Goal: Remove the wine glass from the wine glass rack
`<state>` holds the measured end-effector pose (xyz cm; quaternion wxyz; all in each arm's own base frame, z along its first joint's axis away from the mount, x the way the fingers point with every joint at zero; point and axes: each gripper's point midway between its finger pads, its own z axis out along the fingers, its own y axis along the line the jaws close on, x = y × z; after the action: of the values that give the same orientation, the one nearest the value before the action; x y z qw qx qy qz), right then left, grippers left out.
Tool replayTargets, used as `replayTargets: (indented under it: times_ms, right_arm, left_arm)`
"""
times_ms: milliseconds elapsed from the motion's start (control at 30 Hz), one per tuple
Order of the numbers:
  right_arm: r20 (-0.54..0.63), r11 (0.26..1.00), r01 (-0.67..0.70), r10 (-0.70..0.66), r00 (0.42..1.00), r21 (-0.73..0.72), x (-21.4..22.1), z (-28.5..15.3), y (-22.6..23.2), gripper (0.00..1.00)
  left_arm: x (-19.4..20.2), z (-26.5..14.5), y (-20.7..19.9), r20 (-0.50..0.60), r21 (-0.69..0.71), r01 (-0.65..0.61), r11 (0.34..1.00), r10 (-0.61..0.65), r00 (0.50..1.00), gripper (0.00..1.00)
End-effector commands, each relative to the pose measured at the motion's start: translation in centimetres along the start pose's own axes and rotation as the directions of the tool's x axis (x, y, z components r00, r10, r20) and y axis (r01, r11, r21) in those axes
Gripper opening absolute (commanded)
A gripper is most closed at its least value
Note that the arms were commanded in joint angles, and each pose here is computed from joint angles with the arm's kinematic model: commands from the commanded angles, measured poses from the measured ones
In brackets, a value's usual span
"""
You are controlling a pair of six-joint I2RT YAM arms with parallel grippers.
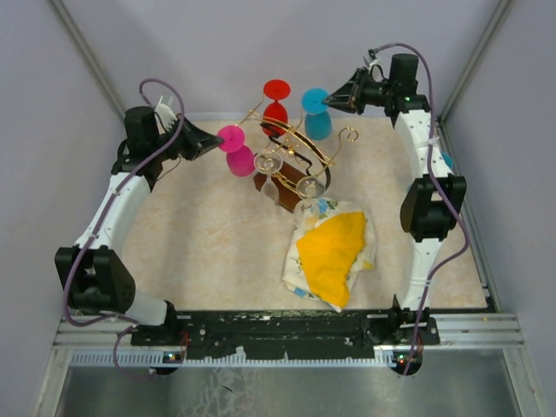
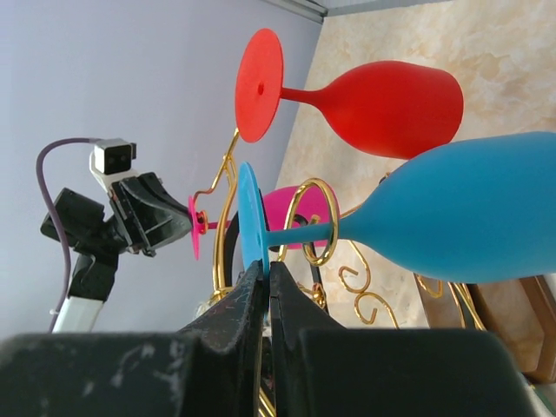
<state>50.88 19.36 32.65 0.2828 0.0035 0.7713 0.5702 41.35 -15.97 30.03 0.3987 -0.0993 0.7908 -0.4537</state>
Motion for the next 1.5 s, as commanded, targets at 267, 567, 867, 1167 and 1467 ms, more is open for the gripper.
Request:
replayTargets:
  times_ms: [267, 567, 867, 1167, 1467]
  right_arm:
    - [0.05, 0.992, 0.08, -0.075, 0.996, -0.098, -2.5, 0.7, 4.5, 0.02]
    - [-0.016, 0.987, 0.081, -0.084, 0.996, -0.142, -0.8, 2.8, 5.4, 0.01]
    - [-0.073, 0.989, 0.089, -0.098, 0.993, -0.118, 1.9, 1.5, 5.9, 0.02]
    - [-0.067, 0.996, 0.076, -0.079, 0.995, -0.045, 4.0, -1.6, 4.7, 0.02]
    - [-0.041, 0.996, 0.078, -0.08, 0.996, -0.044, 3.6, -3.2, 4.9, 0.03]
  left_arm:
    - [-0.3, -0.4, -1.6, 0.01, 0.049, -0.076, 0.996, 0.076, 0.997, 0.13]
    - [0.0, -0.5, -0.9, 0.004, 0.029, -0.074, 0.997, 0.074, 0.997, 0.35]
    - [0.1, -0.6, -0.8, 0.0, 0.019, -0.069, 0.997, 0.069, 0.998, 0.55]
    - [0.3, -0.7, -0.9, -0.009, 0.027, -0.068, 0.997, 0.069, 0.998, 0.35]
    - [0.3, -1.0, -1.4, -0.003, 0.05, -0.064, 0.997, 0.064, 0.998, 0.0]
